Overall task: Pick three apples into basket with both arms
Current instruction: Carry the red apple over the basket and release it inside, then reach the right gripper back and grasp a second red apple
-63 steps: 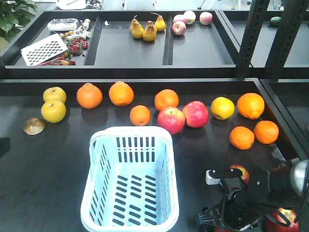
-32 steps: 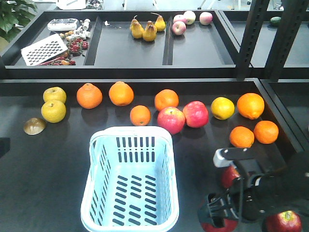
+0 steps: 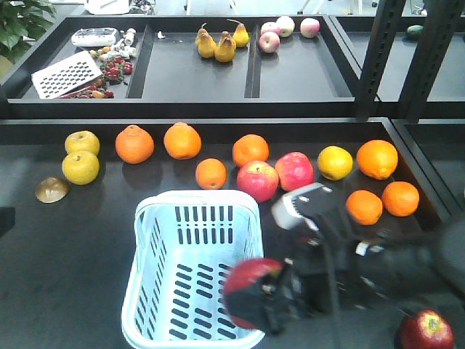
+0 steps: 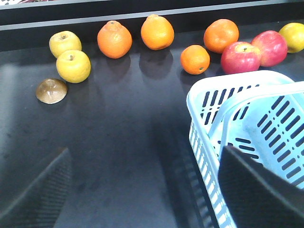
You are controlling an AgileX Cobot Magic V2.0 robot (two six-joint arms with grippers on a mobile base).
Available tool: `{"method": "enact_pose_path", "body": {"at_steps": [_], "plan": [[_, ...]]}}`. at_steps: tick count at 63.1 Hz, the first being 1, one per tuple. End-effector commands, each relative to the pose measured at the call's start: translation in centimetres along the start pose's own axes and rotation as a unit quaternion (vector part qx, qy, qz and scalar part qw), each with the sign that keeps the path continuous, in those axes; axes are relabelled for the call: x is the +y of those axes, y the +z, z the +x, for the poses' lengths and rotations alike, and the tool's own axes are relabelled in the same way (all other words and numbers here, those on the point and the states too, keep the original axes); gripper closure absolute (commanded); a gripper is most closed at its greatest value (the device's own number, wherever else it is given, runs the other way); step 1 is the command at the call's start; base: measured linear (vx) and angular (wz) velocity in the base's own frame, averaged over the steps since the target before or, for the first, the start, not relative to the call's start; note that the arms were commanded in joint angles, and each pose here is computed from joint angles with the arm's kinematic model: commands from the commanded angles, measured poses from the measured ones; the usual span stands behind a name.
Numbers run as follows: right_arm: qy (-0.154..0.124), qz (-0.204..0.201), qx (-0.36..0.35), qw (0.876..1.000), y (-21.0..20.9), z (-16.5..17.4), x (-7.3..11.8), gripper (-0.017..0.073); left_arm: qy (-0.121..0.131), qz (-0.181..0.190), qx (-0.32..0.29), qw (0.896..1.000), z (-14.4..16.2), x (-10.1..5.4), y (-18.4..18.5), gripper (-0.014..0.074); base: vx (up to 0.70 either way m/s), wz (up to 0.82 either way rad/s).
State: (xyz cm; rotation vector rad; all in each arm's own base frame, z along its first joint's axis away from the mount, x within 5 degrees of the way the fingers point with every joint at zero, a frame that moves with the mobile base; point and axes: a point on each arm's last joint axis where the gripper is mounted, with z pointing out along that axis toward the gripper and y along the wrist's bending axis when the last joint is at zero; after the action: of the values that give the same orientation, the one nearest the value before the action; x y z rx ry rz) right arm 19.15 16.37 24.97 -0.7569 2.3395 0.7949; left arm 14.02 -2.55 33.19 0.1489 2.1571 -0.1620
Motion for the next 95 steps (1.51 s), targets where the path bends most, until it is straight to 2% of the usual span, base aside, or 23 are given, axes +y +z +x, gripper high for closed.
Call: {"method": "enact_pose_path", "body": {"at_steps": [1, 7, 11, 21, 30, 45, 53, 60, 65, 75, 87, 95], "plan": [[-0.024, 0.007, -0.061, 0.998, 0.2, -2.9, 1.1, 0.0313, -0.007, 0.001, -0.045, 0.999, -1.3, 0.0, -0.6, 0.0006, 0.0, 0.0], [-0.058, 0.005, -0.051, 0.997, 1.9, -3.9, 1.5, 0.0258, -0.007, 0.001, -0.045, 0.999, -1.3, 0.0, -0.6, 0.0006, 0.0, 0.0], [-0.068, 0.001, -0.043, 0.997, 2.8, -4.5, 1.6, 0.0197, -0.007, 0.001, -0.045, 0.999, -1.3, 0.0, -0.6, 0.0006, 0.0, 0.0], [-0.072, 0.012, -0.039, 0.997, 4.4, -5.1, 1.0, -0.0012, -0.007, 0.001, -0.045, 0.999, -1.3, 0.0, -0.6, 0.0006, 0.0, 0.0], [-0.07, 0.027, -0.046, 0.996, 4.9, -5.3, 0.6, -0.0137, -0.007, 0.001, -0.045, 0.999, -1.3, 0.0, -0.6, 0.0006, 0.0, 0.0], [-0.064, 0.017, -0.043, 0.997, 4.3, -5.3, 0.8, -0.0142, -0.007, 0.001, -0.046, 0.999, -1.3, 0.0, -0.6, 0.0006, 0.0, 0.0], [-0.025, 0.017, -0.029, 0.999, 2.4, -5.3, -0.2, -0.013, -0.007, 0.001, -0.046, 0.999, -1.3, 0.0, -0.6, 0.0006, 0.0, 0.0], [0.014, 0.062, -0.004, 0.998, -0.3, -5.0, -2.9, -0.0121, -0.007, 0.001, -0.046, 0.999, -1.3, 0.0, -0.6, 0.0006, 0.0, 0.0], [0.033, 0.124, 0.017, 0.992, -2.2, -4.5, -5.7, -0.0115, -0.007, 0.001, -0.046, 0.999, -1.3, 0.0, -0.6, 0.0006, 0.0, 0.0], [0.109, 0.242, 0.003, 0.964, -4.8, -3.8, -11.7, -0.0106, -0.007, 0.001, -0.046, 0.999, -1.3, 0.0, -0.6, 0.0006, 0.0, 0.0], [0.169, 0.284, 0.018, 0.944, -3.9, -2.2, -17.3, -0.0088, -0.007, 0.001, -0.046, 0.999, -1.3, 0.0, -0.6, 0.0006, 0.0, 0.0], [0.177, 0.299, 0.029, 0.937, -1.8, -1.1, -20.0, -0.0073, -0.007, 0.001, -0.046, 0.999, -1.3, 0.0, -0.6, 0.0006, 0.0, 0.0]]}}
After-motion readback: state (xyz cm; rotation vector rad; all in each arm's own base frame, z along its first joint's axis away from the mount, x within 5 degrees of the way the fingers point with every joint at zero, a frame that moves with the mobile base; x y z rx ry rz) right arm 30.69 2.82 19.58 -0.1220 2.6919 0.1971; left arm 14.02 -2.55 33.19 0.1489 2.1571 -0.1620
